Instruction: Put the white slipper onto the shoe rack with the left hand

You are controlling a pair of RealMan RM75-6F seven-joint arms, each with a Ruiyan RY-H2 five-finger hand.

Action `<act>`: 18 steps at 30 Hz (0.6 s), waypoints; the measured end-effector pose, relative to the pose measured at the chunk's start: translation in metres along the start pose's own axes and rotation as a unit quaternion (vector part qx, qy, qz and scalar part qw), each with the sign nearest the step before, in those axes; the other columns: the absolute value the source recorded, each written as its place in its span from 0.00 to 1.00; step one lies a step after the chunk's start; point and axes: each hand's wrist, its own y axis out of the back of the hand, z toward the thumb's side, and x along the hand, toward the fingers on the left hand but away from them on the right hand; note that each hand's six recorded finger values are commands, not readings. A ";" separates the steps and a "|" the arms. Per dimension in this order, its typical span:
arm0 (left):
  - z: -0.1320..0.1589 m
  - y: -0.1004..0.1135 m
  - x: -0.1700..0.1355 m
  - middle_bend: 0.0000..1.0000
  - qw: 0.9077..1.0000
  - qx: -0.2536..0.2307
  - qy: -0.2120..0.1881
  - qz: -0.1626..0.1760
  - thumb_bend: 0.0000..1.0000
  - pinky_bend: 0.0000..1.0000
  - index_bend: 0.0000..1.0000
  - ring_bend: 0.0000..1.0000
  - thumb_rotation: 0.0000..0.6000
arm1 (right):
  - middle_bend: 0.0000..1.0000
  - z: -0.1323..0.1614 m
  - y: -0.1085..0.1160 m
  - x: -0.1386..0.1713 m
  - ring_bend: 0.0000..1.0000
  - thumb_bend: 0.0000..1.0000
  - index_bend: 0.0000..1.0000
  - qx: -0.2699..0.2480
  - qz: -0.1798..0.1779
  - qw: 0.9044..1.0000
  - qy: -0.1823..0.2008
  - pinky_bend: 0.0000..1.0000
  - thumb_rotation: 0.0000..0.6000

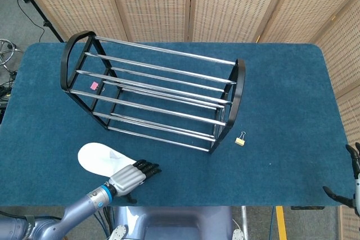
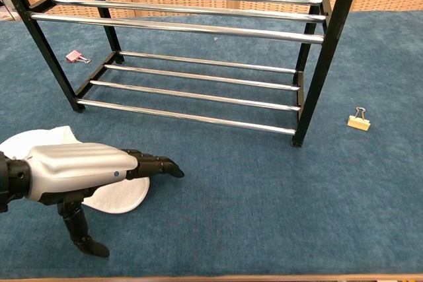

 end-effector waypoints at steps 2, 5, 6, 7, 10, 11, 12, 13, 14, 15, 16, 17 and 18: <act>0.000 -0.001 -0.001 0.00 1.000 0.002 0.000 -0.002 0.14 0.00 0.00 0.00 1.00 | 0.00 0.000 0.000 0.000 0.00 0.00 0.00 0.000 0.000 1.000 0.000 0.00 1.00; 0.001 -0.004 -0.004 0.00 1.000 0.005 -0.002 -0.006 0.14 0.00 0.00 0.00 1.00 | 0.00 -0.001 0.001 0.000 0.00 0.00 0.00 -0.001 -0.001 1.000 -0.001 0.00 1.00; 0.001 -0.005 -0.006 0.00 1.000 0.007 -0.002 -0.007 0.14 0.00 0.00 0.00 1.00 | 0.00 -0.001 0.001 0.000 0.00 0.00 0.00 -0.001 -0.001 1.000 -0.001 0.00 1.00; 0.001 -0.005 -0.007 0.00 1.000 0.008 -0.003 -0.007 0.14 0.00 0.00 0.00 1.00 | 0.00 -0.001 0.001 0.000 0.00 0.00 0.00 -0.001 -0.002 1.000 -0.002 0.00 1.00; 0.001 -0.006 -0.010 0.00 1.000 0.011 -0.004 -0.007 0.14 0.00 0.00 0.00 1.00 | 0.00 -0.001 0.001 0.000 0.00 0.00 0.00 -0.001 -0.002 1.000 -0.002 0.00 1.00; 0.001 -0.007 -0.012 0.00 1.000 0.013 -0.005 -0.009 0.14 0.00 0.00 0.00 1.00 | 0.00 -0.001 0.001 0.000 0.00 0.00 0.00 0.000 -0.001 1.000 -0.002 0.00 1.00; 0.001 -0.009 -0.015 0.00 1.000 0.016 -0.007 -0.012 0.14 0.00 0.00 0.00 1.00 | 0.00 -0.001 0.000 0.000 0.00 0.00 0.00 0.001 -0.001 1.000 -0.002 0.00 1.00; 0.001 -0.010 -0.018 0.00 1.000 0.019 -0.009 -0.014 0.14 0.00 0.00 0.00 1.00 | 0.00 0.000 0.000 0.000 0.00 0.00 0.00 0.001 0.000 1.000 -0.002 0.00 1.00; 0.001 -0.011 -0.020 0.00 1.000 0.022 -0.011 -0.015 0.14 0.00 0.00 0.00 1.00 | 0.00 0.000 -0.001 0.000 0.00 0.00 0.00 0.002 0.000 1.000 -0.002 0.00 1.00; 0.001 -0.012 -0.023 0.00 0.999 0.026 -0.014 -0.016 0.14 0.00 0.00 0.00 1.00 | 0.00 0.000 -0.001 0.000 0.00 0.00 0.00 0.002 0.000 1.000 -0.002 0.00 1.00; 0.001 -0.013 -0.025 0.00 0.999 0.029 -0.016 -0.018 0.14 0.00 0.00 0.00 1.00 | 0.00 0.000 -0.001 0.000 0.00 0.00 0.00 0.003 0.001 1.000 -0.001 0.00 1.00; 0.002 -0.014 -0.028 0.00 0.999 0.031 -0.018 -0.019 0.14 0.00 0.00 0.00 1.00 | 0.00 0.000 -0.001 0.000 0.00 0.00 0.00 0.003 0.001 1.000 -0.001 0.00 1.00; 0.002 -0.016 -0.032 0.00 0.999 0.035 -0.022 -0.021 0.14 0.00 0.00 0.00 1.00 | 0.00 0.000 -0.002 0.000 0.00 0.00 0.00 0.004 0.001 1.000 -0.001 0.00 1.00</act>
